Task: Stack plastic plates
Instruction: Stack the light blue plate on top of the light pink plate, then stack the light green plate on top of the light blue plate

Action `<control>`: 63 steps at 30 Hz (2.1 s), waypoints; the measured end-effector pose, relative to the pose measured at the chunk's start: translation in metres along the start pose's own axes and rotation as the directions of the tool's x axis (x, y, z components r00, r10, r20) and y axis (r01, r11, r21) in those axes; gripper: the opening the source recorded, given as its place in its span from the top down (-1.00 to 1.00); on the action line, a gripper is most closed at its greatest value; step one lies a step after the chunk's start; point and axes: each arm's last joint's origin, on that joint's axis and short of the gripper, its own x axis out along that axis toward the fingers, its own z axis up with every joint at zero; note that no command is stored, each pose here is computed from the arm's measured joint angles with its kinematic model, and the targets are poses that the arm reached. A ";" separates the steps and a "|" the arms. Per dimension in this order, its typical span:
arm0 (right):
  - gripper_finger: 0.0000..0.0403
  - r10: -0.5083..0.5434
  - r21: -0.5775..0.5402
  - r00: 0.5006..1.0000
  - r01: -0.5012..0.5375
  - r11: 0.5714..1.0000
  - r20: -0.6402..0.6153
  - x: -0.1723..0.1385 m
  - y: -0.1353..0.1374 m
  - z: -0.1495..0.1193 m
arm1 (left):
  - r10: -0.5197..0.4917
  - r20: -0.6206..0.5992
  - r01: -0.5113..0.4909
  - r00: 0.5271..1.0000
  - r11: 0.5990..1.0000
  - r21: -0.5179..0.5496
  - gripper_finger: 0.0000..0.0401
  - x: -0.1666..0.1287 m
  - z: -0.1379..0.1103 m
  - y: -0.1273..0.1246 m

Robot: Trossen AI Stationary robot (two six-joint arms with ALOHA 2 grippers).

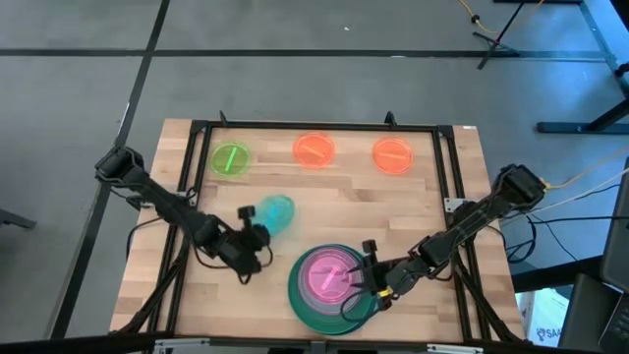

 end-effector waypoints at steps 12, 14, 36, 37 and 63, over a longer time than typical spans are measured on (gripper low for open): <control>0.20 -0.021 0.086 0.995 0.030 0.996 -0.101 -0.018 -0.008 -0.003 | -0.410 0.339 0.300 0.846 0.894 0.334 0.98 -0.015 0.037 -0.040; 0.20 -0.023 0.111 0.993 0.036 0.993 -0.116 -0.022 -0.010 -0.003 | -0.459 0.346 0.326 0.818 0.866 0.379 0.98 -0.009 0.038 -0.048; 0.20 -0.025 0.172 0.987 0.053 0.984 -0.160 -0.040 -0.017 -0.003 | -0.486 0.329 0.321 0.810 0.837 0.444 0.88 0.055 0.030 -0.081; 0.20 -0.025 0.172 0.987 0.053 0.984 -0.160 -0.040 -0.017 -0.003 | -0.484 0.328 0.324 0.811 0.839 0.437 0.84 0.055 0.030 -0.081; 0.20 -0.250 0.126 0.958 0.268 0.955 -0.137 -0.019 -0.016 -0.011 | 0.336 0.059 -0.329 0.940 0.939 -0.097 0.44 0.010 0.015 0.047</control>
